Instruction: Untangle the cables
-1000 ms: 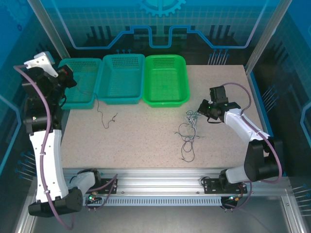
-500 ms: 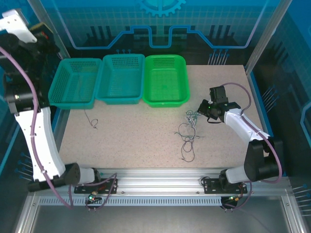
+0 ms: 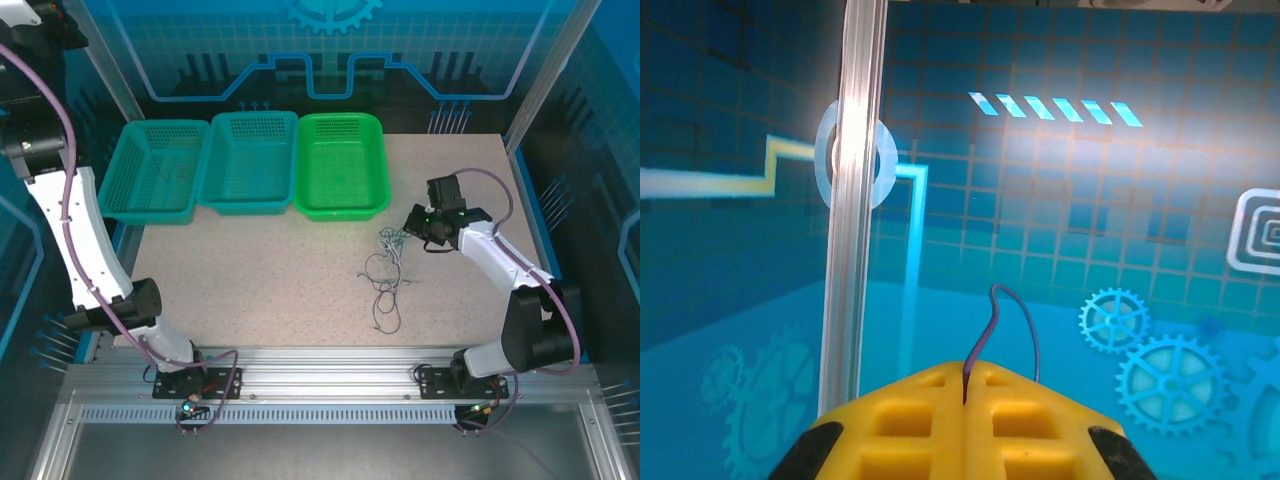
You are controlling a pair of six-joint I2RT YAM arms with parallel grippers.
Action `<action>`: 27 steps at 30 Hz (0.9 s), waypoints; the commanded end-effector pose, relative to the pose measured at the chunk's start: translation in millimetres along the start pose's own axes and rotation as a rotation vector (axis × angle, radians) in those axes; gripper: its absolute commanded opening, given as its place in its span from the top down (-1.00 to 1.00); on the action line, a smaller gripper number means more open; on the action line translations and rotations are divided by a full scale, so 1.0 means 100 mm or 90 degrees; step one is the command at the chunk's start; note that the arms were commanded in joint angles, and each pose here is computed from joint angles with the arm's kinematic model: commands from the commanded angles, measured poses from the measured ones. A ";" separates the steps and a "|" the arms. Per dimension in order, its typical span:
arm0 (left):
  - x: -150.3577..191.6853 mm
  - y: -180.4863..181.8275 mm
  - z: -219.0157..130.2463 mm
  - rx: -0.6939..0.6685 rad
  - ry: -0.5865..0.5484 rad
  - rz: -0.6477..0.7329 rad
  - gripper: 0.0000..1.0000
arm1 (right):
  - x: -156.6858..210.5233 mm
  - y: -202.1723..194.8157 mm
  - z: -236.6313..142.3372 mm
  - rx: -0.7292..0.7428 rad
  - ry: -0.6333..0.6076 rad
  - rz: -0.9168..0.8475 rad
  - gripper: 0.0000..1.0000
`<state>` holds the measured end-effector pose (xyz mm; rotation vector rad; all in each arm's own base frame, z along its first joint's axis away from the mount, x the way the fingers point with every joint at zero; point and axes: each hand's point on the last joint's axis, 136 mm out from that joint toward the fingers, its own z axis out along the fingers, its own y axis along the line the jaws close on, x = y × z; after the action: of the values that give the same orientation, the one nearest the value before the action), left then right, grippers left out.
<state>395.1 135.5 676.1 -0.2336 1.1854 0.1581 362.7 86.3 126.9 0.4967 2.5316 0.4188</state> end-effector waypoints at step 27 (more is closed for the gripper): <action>3.84 0.84 -0.06 -0.133 0.523 -0.068 -0.86 | 0.10 0.13 -0.24 -0.031 0.010 -0.028 1.00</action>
<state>517.3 215.2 253.5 -0.5810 2.0832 0.1291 353.5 89.7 138.8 0.4691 2.5286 0.4347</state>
